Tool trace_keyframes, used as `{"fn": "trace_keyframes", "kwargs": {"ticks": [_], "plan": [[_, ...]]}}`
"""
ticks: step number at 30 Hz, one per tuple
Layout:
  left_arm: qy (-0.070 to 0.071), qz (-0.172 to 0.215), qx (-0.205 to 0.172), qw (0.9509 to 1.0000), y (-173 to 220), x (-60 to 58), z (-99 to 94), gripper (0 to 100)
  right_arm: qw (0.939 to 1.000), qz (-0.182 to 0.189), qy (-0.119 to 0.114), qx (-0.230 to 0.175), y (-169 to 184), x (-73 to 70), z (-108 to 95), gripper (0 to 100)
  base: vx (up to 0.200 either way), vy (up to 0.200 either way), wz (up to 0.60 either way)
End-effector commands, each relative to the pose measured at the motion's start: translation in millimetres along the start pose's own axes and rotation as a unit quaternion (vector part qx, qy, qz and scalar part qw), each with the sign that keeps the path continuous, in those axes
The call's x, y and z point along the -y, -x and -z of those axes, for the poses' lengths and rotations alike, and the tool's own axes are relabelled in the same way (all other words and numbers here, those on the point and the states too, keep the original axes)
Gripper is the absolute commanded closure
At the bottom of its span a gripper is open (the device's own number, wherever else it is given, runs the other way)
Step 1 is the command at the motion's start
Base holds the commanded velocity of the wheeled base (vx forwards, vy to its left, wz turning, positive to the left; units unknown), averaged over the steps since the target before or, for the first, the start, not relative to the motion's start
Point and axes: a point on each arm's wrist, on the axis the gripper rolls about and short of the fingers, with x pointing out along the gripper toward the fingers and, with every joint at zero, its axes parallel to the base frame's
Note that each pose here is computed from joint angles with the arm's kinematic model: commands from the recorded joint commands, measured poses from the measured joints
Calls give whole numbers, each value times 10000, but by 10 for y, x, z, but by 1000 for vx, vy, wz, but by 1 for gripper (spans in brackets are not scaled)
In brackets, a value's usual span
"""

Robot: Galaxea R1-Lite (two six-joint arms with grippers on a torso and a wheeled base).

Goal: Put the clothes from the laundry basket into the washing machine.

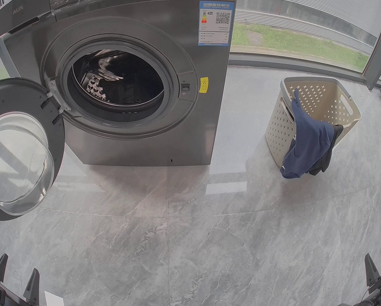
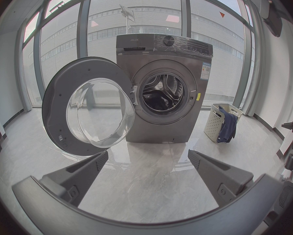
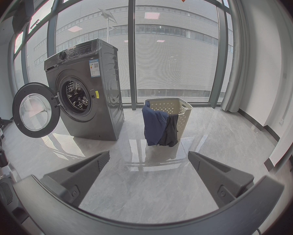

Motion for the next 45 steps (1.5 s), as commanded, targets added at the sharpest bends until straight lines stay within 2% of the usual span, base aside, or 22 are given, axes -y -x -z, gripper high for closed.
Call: {"fn": "trace_keyframes", "kwargs": {"ticks": [1, 10, 25, 28, 31, 45], "plan": [[4, -4, -63, 10000, -9, -2, 51, 0, 10000, 5, 3, -45, -7, 0, 46, 0, 0, -200, 0], [-11, -11, -63, 10000, -9, -2, 51, 0, 10000, 5, 3, -45, -7, 0, 46, 0, 0, -200, 0], [-4, -3, -55, 10000, -9, -2, 49, 0, 10000, -18, 3, -37, -7, -1, 45, 0, 0, 0, 0], [-34, -11, -63, 10000, -9, -2, 51, 0, 10000, -18, 3, -37, -7, -1, 45, 0, 200, 0, 0], [-19, -4, -63, 10000, -9, -2, 51, 0, 10000, -18, 3, -37, -7, -1, 45, 0, 200, -200, 0], [-11, -3, -55, 10000, -9, -2, 49, 0, 10000, -18, 3, -37, -7, -1, 45, 0, 0, -200, 0]]}}
